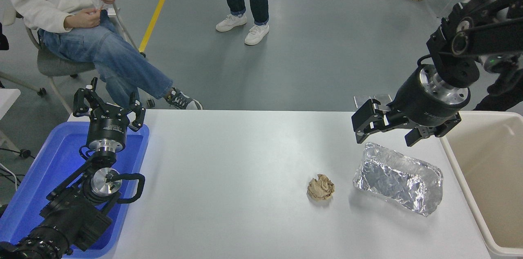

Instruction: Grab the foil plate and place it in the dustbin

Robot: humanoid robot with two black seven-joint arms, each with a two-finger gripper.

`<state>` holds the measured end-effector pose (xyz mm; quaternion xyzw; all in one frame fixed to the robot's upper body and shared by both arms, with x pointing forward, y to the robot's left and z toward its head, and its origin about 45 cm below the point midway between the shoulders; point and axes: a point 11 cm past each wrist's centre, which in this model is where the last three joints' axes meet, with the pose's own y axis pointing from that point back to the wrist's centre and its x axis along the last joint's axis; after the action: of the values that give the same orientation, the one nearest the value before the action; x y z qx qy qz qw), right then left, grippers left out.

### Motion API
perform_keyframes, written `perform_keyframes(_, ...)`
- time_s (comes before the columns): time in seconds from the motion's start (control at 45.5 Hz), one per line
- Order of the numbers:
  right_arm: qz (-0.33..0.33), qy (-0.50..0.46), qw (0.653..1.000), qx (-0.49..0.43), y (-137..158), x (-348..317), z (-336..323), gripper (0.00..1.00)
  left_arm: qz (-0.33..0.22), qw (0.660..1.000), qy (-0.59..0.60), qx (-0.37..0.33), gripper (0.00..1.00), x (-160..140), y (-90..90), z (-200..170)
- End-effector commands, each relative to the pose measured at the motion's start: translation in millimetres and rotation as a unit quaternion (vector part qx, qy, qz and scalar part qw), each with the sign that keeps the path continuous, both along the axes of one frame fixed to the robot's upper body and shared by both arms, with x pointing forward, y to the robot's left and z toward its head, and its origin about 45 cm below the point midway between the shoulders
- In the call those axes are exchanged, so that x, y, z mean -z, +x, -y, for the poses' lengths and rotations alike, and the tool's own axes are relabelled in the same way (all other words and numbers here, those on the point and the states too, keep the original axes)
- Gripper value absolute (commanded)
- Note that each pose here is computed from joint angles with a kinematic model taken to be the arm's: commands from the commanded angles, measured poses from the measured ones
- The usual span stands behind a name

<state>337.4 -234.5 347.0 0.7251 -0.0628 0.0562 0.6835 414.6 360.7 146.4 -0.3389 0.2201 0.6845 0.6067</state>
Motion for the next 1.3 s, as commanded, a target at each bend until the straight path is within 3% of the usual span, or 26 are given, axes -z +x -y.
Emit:
perform_keyframes(0.0, 0.004, -0.011, 1.000, -0.003, 4.7, 28.8, 25.9, 1.00, 0.000, 1.000, 0.000, -0.001, 0.99, -0.2, 0.1, -0.3)
perform_keyframes(0.308, 0.019, -0.058, 0.998, 0.035, 11.6, 85.3, 137.2, 1.00, 0.000, 1.000, 0.001, 0.000, 0.99, -0.1, 0.1, 0.1)
perform_keyframes(0.593, 0.010, -0.082, 0.991, 0.107, -9.6, 167.6, 231.5, 1.00, 0.000, 1.000, 0.000, 0.000, 0.99, -0.1, 0.0, 0.0)
perform_keyframes(0.967, 0.001, -0.085, 0.986, 0.142, -39.5, 225.4, 252.4, 1.00, 0.000, 1.000, 0.001, 0.000, 0.99, -0.3, 0.0, -0.7)
perform_keyframes(1.275, 0.028, -0.043, 0.986, 0.159, -29.6, 250.3, 225.7, 1.00, 0.000, 1.000, 0.001, 0.000, 0.99, -0.3, 0.0, -0.7)
